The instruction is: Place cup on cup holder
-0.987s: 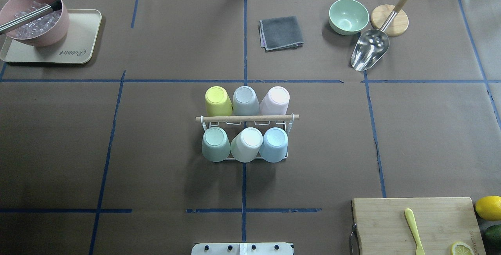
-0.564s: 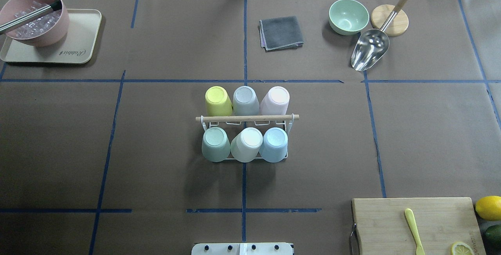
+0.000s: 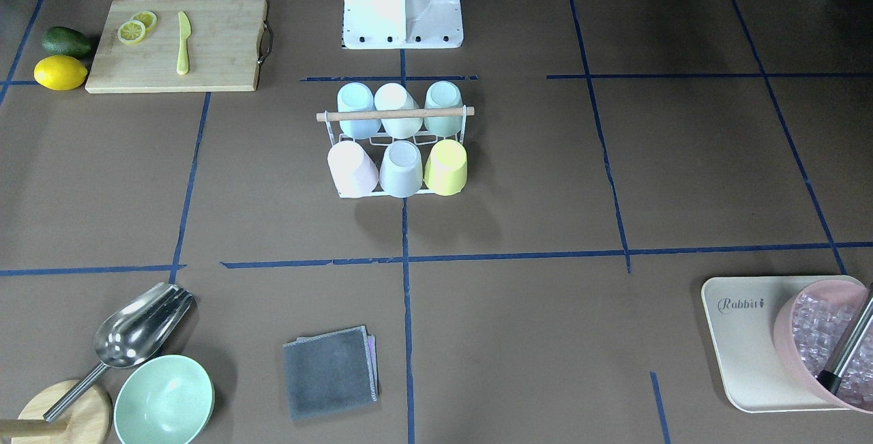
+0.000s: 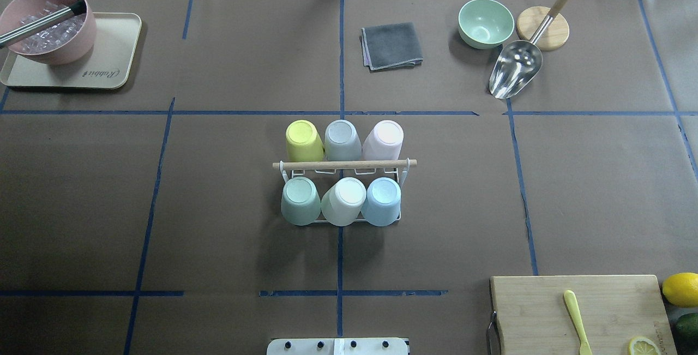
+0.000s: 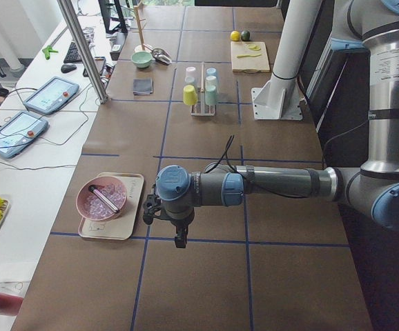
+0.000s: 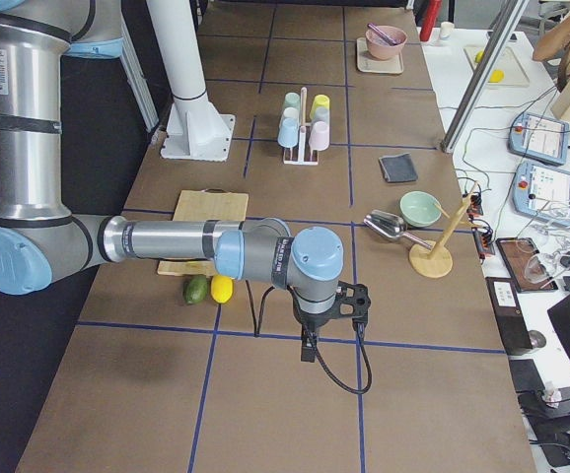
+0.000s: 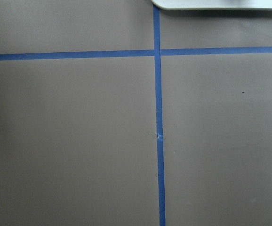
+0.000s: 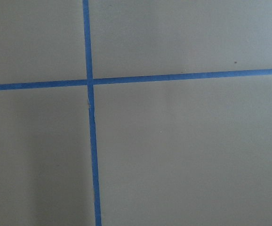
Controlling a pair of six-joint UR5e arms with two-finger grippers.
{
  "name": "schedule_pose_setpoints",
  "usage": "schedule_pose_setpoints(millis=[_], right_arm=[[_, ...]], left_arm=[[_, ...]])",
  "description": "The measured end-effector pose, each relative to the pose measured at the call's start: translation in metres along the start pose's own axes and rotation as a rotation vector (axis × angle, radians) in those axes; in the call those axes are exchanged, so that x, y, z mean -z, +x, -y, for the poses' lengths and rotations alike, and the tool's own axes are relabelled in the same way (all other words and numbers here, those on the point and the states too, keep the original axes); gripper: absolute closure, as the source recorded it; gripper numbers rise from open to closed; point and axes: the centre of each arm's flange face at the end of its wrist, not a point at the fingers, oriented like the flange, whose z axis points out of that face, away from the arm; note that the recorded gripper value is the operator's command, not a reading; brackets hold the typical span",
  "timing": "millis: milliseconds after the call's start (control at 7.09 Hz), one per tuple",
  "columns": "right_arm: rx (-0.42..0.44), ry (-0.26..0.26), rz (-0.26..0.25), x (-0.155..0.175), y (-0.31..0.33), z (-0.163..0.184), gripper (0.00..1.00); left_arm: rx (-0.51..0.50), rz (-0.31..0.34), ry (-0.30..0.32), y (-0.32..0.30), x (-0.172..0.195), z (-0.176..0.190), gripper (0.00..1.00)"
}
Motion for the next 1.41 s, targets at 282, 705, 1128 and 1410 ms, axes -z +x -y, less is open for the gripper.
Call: schedule_pose_setpoints(millis=[282,705,1128,1410], right_arm=[[0.003,0.004,0.007,-0.0015,0.0007,0.002,0.0],[0.005,0.008,0.013,-0.0006,-0.0006,0.0035,0.0],[0.007,0.007,0.014,-0.0008,-0.0013,0.004,0.0],[0.007,0.007,0.014,-0.001,-0.0012,0.004,0.0]], left_arm=[[0.001,0.0,-0.001,-0.0006,-0.0006,-0.0011,0.0],[0.0,0.0,-0.003,-0.0022,-0.0023,-0.0039,0.0],[-0.001,0.0,-0.003,-0.0025,-0.0026,-0.0042,0.0],[-0.001,0.0,-0.003,-0.0022,-0.0023,-0.0042,0.0]])
